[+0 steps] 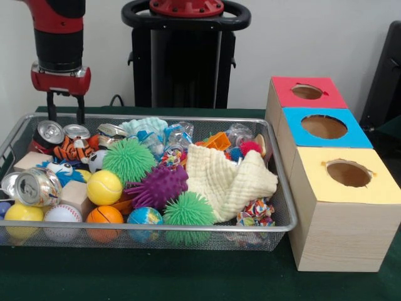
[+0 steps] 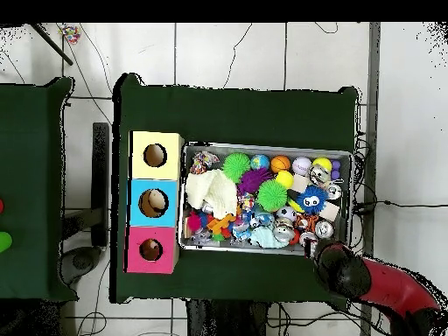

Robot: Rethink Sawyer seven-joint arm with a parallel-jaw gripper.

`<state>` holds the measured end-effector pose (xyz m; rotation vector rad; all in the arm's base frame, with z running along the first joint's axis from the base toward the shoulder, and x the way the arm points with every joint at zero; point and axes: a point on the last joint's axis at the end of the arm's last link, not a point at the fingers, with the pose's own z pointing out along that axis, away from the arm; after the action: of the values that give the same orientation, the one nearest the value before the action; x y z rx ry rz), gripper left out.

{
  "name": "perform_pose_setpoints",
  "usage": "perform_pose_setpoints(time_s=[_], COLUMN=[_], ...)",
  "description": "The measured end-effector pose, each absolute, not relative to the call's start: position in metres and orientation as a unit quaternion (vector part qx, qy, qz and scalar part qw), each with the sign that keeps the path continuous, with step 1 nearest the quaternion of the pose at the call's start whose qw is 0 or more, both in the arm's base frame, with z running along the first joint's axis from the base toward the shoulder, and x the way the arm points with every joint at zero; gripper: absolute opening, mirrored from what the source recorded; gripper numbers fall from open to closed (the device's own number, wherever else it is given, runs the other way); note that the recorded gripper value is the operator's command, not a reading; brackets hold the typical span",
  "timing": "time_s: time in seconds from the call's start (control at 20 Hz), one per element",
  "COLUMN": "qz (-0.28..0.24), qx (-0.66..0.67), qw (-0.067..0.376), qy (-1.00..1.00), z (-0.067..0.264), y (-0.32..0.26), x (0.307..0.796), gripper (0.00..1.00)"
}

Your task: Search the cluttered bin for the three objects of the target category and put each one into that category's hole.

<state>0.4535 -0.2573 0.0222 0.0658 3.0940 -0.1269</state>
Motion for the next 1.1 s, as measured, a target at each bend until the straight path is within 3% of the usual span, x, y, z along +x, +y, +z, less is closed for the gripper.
perform_pose_setpoints(time_s=[0.7, 1.1], qz=[-0.039, -0.053], qx=[0.047, 0.043], qw=[-0.012, -0.002], qy=[0.998, 0.998], z=[0.029, 0.034], y=[-0.285, -0.294], x=[0.465, 0.484], gripper=[1.0, 1.0])
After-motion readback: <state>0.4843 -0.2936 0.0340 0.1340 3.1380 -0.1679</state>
